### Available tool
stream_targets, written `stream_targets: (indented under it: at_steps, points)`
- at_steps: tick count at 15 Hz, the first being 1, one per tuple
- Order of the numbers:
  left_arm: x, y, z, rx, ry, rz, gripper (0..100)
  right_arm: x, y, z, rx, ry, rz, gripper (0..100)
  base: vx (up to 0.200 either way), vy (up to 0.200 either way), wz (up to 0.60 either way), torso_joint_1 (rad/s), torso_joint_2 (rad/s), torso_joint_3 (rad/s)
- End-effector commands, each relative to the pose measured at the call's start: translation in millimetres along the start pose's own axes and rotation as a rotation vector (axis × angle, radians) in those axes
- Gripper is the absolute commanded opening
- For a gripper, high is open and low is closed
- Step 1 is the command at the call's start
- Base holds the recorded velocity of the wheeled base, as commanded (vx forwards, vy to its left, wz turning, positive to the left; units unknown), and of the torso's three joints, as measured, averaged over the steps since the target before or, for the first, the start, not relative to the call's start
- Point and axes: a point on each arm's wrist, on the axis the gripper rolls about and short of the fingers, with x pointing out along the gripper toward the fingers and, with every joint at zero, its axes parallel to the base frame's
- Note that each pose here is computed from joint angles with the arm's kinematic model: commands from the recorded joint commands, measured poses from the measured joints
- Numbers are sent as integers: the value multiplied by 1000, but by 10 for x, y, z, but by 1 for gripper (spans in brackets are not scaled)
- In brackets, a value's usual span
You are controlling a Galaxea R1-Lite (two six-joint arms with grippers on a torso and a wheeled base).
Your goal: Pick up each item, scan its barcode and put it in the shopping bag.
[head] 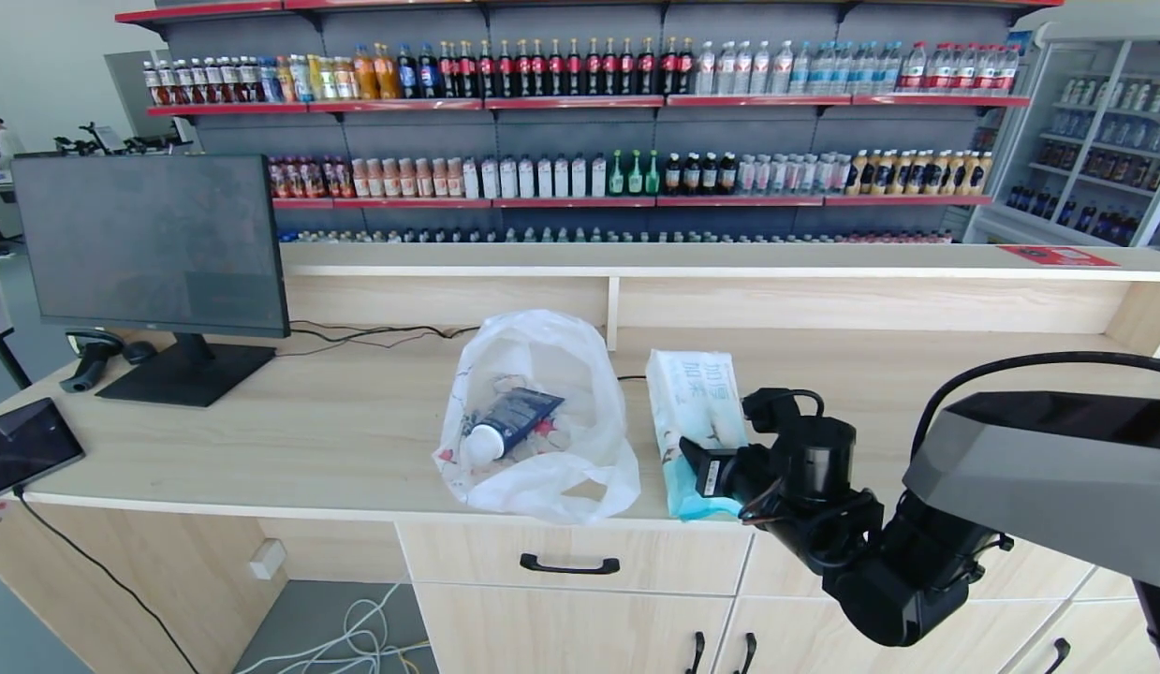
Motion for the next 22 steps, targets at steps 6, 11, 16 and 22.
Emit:
stream_targets:
  at_steps: [6, 11, 16, 22]
  points:
    - [0, 0, 0, -2, 0, 1, 0, -70, -7, 22, -1, 5, -3, 0, 0, 0, 0, 0, 0, 0]
    - [0, 0, 0, 0, 0, 1, 0, -186, 15, 142, 2, -16, 7, 0, 0, 0, 0, 0, 0, 0]
    - [0, 0, 0, -2, 0, -1, 0, -803, 81, 581, 12, -105, 54, 0, 0, 0, 0, 0, 0, 0]
    - [0, 0, 0, 0, 0, 1, 0, -1917, -348, 887, -48, -219, 83, 0, 0, 0, 0, 0, 0, 0]
